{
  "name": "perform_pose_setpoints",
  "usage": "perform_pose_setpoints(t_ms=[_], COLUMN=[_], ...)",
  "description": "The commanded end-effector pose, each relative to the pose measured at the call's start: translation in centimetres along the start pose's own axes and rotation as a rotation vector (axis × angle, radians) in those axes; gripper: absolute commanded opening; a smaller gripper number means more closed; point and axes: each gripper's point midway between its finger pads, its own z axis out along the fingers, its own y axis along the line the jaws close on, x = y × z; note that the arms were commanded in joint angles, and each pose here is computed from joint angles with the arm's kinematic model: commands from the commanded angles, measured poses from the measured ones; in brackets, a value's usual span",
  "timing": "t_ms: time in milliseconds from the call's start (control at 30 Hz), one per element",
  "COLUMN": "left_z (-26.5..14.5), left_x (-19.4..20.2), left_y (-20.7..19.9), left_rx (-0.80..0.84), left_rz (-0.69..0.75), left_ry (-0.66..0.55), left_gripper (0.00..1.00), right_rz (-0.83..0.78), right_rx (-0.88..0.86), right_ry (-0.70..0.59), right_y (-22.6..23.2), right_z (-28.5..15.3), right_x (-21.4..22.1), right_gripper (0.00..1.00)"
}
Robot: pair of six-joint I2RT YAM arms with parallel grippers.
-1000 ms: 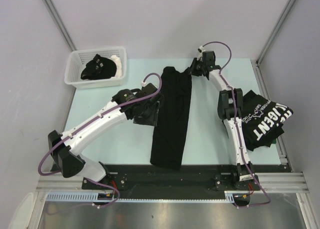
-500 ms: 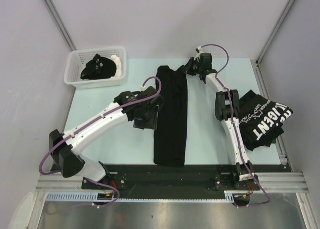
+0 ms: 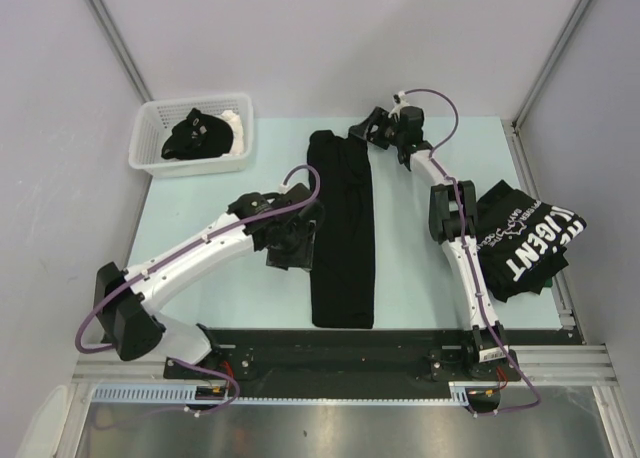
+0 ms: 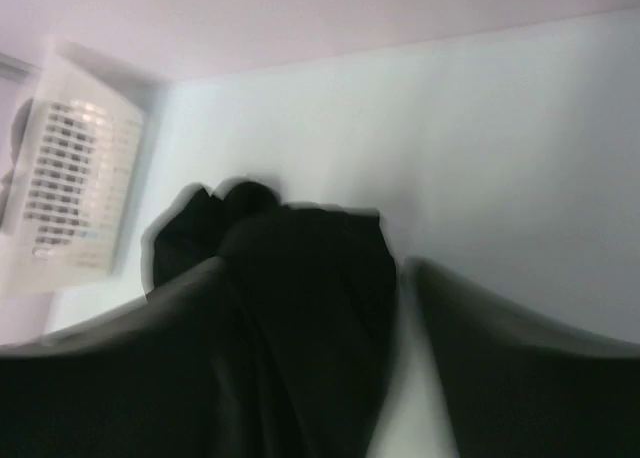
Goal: Fold and stack the t-shirts
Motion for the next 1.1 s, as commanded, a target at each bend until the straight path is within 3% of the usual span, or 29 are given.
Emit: perform_pose_setpoints(t_ms=[0, 267, 300, 400, 433, 600, 767, 833, 867, 900, 1067], left_z=[-0.8, 1.4, 1.6, 2.5, 3.4, 5.0, 6.2, 6.4, 6.3, 6.3, 6.8], left_x=[-0.2, 1.4, 1.6, 2.8, 3.4, 5.4, 6.1, 6.0, 6.0, 5.9, 6.2], left_y=[-0.9, -1.4, -1.4, -1.7, -1.6, -1.6, -1.5, -1.5, -1.6, -1.7, -1.9], left_rx=[0.088, 0.164, 0.173, 0.228, 0.24, 0.301, 0.318, 0.322, 0.326, 0.336, 0.36], left_rz=[-0.022, -0.035, -0.038, -0.049, -0.051, -0.057, -0.012, 0.015, 0.023, 0.032, 0.067], left_ry=[-0.036, -0.03, -0.028, -0.014, -0.006, 0.022, 0.029, 0.023, 0.02, 0.015, 0.015], left_gripper=[0.55, 0.55, 0.55, 0.56, 0.56, 0.56, 0.56, 0.56, 0.56, 0.56, 0.56], right_rz=[-0.107, -0.16, -0.204, -0.209, -0.254, -0.355, -0.605, -0.657, -0.648, -0.641, -0.554], right_rx=[-0.033, 0.08, 0.079, 0.155, 0.149, 0.343, 0.602, 0.661, 0.717, 0.716, 0.763], right_ry=[-0.098, -0.051, -0.072, 0.004, -0.012, 0.106, 0.029, 0.033, -0.036, -0.021, 0.194], right_y=[3.6, 3.8, 5.8, 5.8, 8.0, 11.0, 15.1, 15.8, 16.5, 16.5, 14.2], right_z=[-1.4, -7.3, -8.9, -11.7, -13.3, -17.4, -22.6, -23.5, -25.1, -25.5, -28.1], right_x=[-4.8, -7.3, -9.0, -7.3, -8.6, -6.0, -5.7, -2.8, -3.7, -2.9, 2.3], right_gripper=[1.0, 1.0, 1.0, 1.0, 1.0, 1.0, 1.0, 1.0, 1.0, 1.0, 1.0])
